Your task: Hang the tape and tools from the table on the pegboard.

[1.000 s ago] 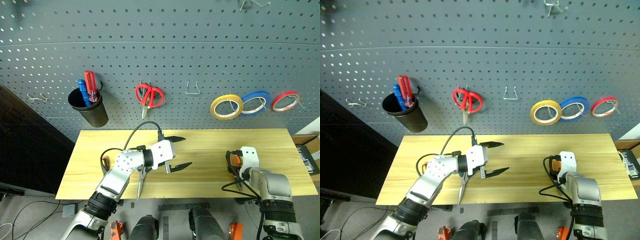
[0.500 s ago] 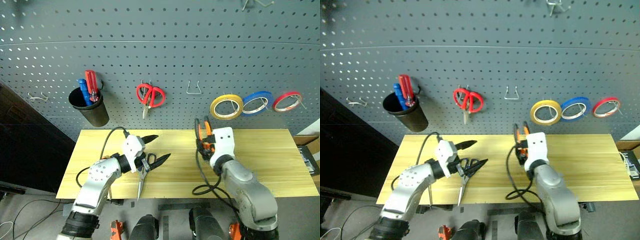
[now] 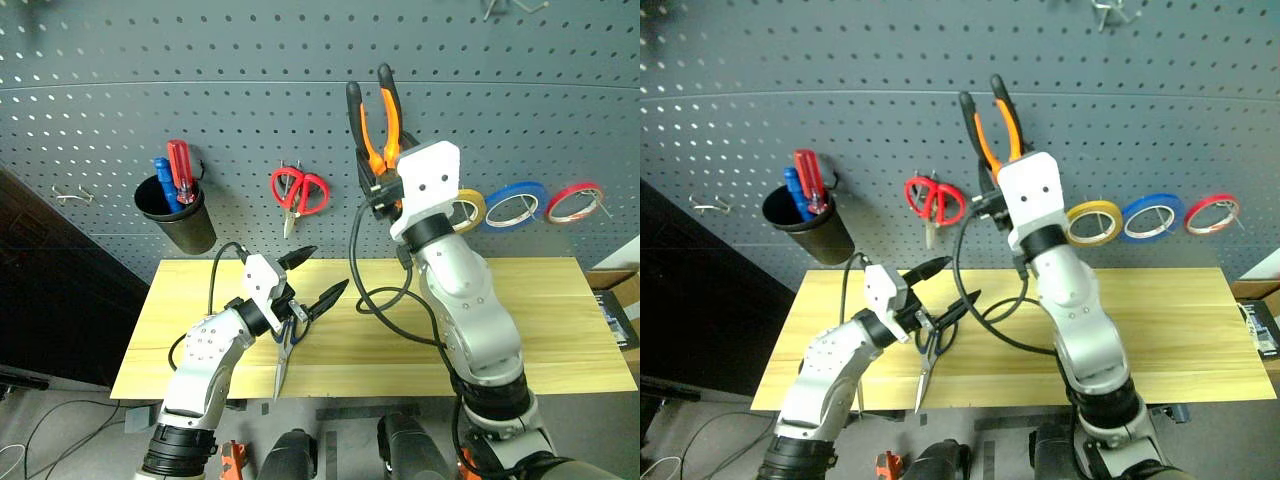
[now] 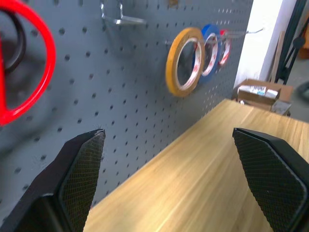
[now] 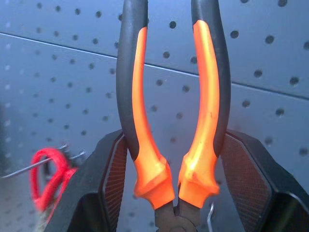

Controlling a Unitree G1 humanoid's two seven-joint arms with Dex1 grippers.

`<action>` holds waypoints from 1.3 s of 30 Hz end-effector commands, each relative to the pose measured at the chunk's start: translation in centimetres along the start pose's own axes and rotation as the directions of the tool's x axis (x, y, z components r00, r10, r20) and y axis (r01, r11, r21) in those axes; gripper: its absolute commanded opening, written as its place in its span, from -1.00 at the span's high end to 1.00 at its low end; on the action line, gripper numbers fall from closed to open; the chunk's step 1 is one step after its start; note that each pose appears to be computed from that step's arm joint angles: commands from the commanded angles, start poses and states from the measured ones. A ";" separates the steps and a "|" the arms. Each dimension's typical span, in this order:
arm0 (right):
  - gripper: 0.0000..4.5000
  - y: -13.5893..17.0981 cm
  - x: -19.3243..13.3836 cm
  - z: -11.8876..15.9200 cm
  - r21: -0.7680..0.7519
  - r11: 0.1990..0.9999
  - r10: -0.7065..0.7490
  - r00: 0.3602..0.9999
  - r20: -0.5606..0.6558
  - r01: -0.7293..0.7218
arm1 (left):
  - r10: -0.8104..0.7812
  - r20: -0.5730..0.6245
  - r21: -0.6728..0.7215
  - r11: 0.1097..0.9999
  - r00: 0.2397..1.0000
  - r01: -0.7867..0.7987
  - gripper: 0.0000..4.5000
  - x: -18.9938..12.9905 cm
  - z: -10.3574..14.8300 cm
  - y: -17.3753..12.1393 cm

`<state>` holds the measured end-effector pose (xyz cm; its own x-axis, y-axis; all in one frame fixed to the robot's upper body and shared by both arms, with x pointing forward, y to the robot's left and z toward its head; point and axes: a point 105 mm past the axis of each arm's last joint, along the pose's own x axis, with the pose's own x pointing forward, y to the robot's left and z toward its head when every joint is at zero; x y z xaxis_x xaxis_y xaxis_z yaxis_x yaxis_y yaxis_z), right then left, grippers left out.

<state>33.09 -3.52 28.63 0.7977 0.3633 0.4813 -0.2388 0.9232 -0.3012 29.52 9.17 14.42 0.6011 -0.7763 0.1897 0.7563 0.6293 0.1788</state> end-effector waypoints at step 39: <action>-0.98 -1.4 -6.1 -8.2 0.156 0.985 0.120 0.926 -0.358 -0.068 | 0.057 -0.339 0.003 0.998 0.939 -0.060 -1.00 -1.1 -4.1 1.3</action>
<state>34.35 -8.43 18.29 0.9317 0.3475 0.1057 -0.3178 0.9208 -0.2260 31.21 10.46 10.03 0.6897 -0.7147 -0.1161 0.7239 0.6769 0.1334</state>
